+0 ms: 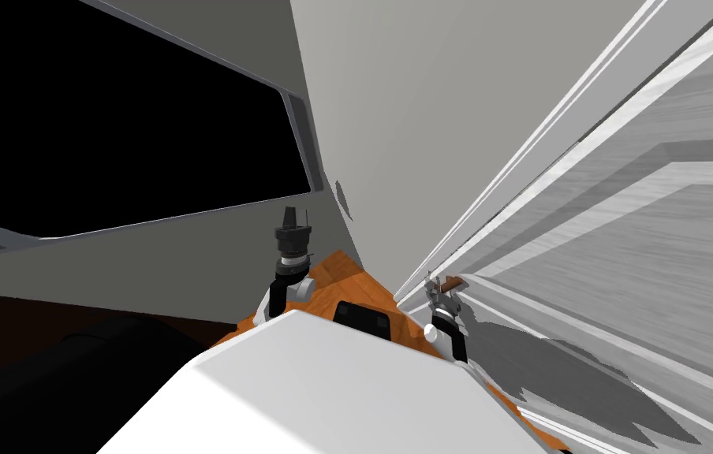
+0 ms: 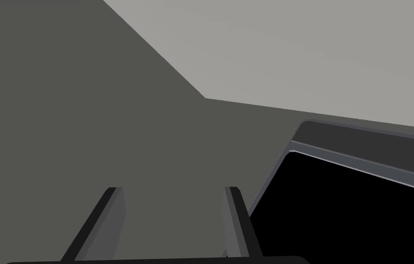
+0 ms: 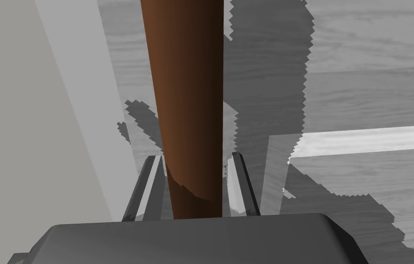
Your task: Pull the door open
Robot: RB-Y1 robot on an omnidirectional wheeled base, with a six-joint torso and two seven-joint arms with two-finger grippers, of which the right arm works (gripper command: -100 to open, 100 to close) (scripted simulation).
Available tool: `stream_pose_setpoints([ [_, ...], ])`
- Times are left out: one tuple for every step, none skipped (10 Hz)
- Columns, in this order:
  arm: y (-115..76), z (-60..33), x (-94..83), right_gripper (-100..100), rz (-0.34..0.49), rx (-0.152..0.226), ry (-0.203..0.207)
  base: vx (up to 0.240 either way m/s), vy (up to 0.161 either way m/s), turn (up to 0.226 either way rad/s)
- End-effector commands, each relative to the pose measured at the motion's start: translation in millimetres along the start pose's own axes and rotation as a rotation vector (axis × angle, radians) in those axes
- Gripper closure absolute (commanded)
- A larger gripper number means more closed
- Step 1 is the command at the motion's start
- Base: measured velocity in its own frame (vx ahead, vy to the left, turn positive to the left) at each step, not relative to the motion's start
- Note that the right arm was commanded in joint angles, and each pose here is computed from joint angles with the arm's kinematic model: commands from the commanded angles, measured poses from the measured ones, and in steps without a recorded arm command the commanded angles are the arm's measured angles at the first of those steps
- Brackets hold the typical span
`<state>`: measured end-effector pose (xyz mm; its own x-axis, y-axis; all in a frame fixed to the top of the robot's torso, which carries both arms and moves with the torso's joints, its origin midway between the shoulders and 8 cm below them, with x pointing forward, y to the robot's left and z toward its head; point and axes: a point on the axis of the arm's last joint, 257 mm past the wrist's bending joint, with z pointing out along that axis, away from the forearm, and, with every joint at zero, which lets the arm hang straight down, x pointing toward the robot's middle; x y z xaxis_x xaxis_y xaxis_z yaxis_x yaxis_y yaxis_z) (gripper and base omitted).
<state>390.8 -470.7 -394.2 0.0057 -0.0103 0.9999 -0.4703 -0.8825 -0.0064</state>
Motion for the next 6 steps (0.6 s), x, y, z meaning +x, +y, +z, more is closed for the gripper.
stream_pose_setpoints([
  [9.5, -1.6, -1.6, 100, -0.009, -0.014, -0.004, -0.197, 0.010, 0.015],
  [9.5, -1.6, -1.6, 100, -0.009, -0.014, -0.004, -0.219, 0.008, 0.021],
  [9.5, -1.6, -1.6, 100, -0.009, -0.014, -0.004, -0.236, 0.004, 0.025],
  [9.4, -1.6, -1.6, 100, -0.009, -0.014, -0.004, -0.217, 0.002, 0.008],
  [9.4, -1.5, -1.6, 100, -0.009, -0.014, -0.004, -0.225, -0.001, 0.008],
  [9.2, -1.5, -1.5, 100, -0.009, -0.014, -0.004, -0.228, 0.004, 0.032],
])
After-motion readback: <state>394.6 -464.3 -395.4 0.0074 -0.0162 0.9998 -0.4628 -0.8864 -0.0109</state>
